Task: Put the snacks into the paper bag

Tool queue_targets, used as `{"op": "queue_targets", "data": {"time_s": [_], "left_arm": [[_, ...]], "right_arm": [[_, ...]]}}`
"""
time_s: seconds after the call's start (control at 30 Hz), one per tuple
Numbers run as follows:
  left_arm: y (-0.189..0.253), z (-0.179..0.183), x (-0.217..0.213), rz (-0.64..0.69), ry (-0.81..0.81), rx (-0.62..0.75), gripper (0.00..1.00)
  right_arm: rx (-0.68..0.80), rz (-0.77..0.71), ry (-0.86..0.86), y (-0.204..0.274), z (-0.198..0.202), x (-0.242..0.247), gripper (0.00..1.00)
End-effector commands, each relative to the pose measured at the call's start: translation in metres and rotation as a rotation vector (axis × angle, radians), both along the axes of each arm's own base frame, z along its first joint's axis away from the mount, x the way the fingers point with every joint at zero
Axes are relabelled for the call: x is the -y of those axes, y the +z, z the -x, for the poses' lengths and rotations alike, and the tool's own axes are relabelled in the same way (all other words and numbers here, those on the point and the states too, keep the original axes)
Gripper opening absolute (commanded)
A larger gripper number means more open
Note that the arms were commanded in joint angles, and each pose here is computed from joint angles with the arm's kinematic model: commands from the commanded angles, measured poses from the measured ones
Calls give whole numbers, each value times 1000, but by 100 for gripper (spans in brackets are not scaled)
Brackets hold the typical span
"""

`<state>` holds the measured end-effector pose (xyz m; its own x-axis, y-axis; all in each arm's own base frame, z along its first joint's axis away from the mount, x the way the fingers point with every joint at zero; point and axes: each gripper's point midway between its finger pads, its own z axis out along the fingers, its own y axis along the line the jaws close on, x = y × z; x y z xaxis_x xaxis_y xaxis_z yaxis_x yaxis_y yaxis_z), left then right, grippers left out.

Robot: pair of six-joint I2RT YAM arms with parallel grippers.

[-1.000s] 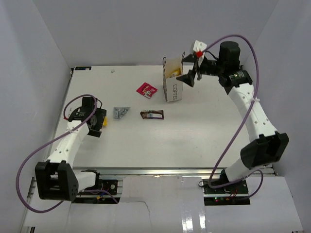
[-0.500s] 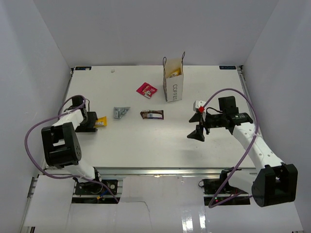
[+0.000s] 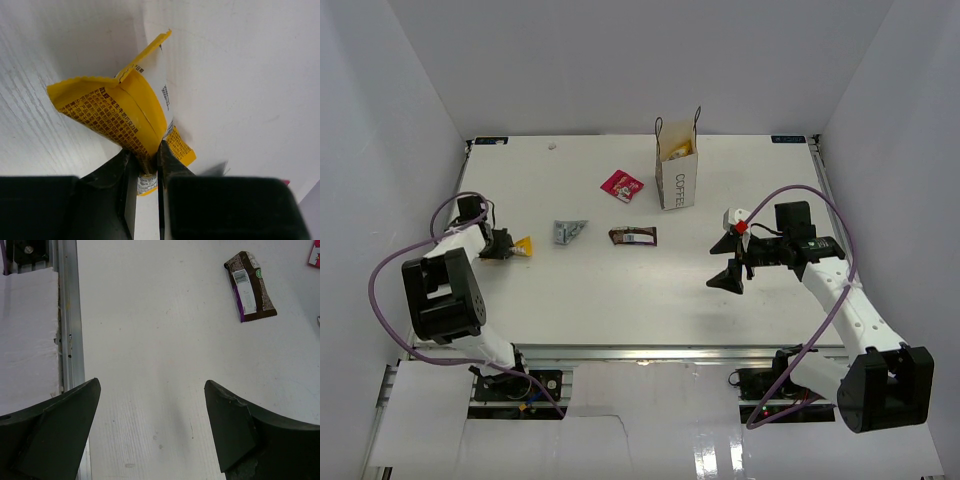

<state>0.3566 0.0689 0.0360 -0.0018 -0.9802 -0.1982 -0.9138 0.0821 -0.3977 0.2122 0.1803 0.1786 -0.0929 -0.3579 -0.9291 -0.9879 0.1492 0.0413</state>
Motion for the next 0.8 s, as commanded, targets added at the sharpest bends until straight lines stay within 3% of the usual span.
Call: {"op": "queue_targets", "data": {"time_s": [0.0, 0.13, 0.27, 0.37, 0.47, 0.5, 0.57, 0.6, 0.77], "left_arm": [[39, -17, 10, -38, -177, 167, 1], [99, -35, 76, -85, -596, 423, 0], [184, -45, 157, -134, -939, 795, 0], [242, -41, 220, -171, -1141, 976, 0], [279, -38, 280, -190, -1291, 1093, 0], [312, -40, 295, -238, -1328, 1174, 0], [320, -41, 334, -238, -1404, 1202, 0], [350, -44, 345, -286, -1414, 1273, 0], [360, -77, 388, -337, -1414, 1266, 0]], "right_arm": [[11, -35, 20, 8, 1, -3, 90], [5, -34, 16, 8, 0, -3, 90], [8, -31, 15, 10, -4, -3, 90], [10, -31, 14, 11, -6, -3, 90], [4, -32, 10, 11, -8, -3, 90], [1, -32, 9, 11, -9, -3, 90], [3, -33, 7, 12, -9, -3, 90], [3, -31, 3, 12, -10, -2, 90], [11, -29, -2, 12, -9, -1, 90]]}}
